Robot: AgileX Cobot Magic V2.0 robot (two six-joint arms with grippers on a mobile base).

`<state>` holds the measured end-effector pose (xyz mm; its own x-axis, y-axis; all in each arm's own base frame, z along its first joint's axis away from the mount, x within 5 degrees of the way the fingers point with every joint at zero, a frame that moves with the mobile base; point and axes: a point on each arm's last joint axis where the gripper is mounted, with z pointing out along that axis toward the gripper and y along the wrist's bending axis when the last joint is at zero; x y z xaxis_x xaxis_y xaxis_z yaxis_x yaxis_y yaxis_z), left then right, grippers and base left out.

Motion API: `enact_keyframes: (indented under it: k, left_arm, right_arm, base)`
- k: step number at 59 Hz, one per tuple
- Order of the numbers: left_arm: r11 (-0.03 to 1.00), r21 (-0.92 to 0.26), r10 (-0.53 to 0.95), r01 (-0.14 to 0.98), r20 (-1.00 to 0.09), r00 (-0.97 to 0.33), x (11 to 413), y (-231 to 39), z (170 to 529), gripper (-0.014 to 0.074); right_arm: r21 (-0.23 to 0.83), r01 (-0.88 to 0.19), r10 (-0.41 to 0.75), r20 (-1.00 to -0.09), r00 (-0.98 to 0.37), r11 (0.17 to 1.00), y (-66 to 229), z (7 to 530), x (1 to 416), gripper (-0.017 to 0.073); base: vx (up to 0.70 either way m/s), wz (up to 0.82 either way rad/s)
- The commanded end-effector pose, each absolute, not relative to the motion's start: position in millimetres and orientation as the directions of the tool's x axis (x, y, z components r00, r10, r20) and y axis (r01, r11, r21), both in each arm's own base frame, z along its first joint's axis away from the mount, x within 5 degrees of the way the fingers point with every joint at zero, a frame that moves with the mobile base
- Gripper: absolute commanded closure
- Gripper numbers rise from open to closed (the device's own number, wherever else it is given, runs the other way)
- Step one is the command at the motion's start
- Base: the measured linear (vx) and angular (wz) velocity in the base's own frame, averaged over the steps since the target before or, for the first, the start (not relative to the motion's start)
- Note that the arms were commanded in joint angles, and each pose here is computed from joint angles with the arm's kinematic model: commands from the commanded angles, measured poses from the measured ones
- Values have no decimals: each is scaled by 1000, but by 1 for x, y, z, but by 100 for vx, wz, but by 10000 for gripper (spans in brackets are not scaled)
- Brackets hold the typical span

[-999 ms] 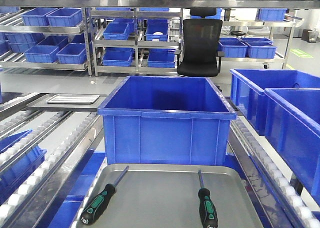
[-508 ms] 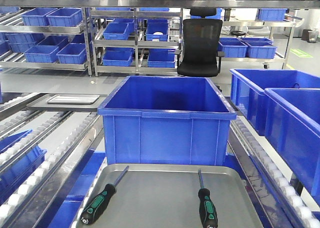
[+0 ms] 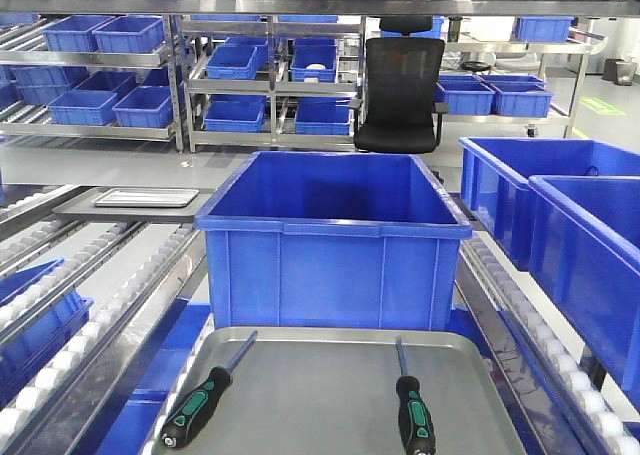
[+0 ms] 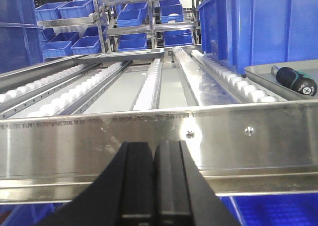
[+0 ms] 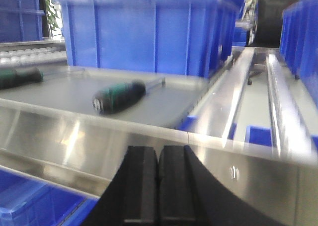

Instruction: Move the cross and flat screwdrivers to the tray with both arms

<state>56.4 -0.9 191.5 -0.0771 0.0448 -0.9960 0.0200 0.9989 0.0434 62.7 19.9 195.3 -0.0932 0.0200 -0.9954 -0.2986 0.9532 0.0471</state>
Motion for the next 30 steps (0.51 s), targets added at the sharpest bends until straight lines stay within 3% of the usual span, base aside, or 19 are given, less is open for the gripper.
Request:
enact_keyframes:
  k: [1,14,30]
  left_arm:
    - [999,29,28,15,-999,42,54,-1,208,594]
    - [999,29,28,15,-999,41,54,-1,208,594]
    - [999,29,28,15,-999,42,54,-1,208,594]
  right_arm:
    - [62,-270,70,-997,21,961,16,203,59,567]
    - [104,-134,119,-987,110,986,7,207,56,567]
    - [121,-110,134,-984,116,987,5,207,56,567]
  base:
    - [0,0]
    - [0,0]
    - [0,0]
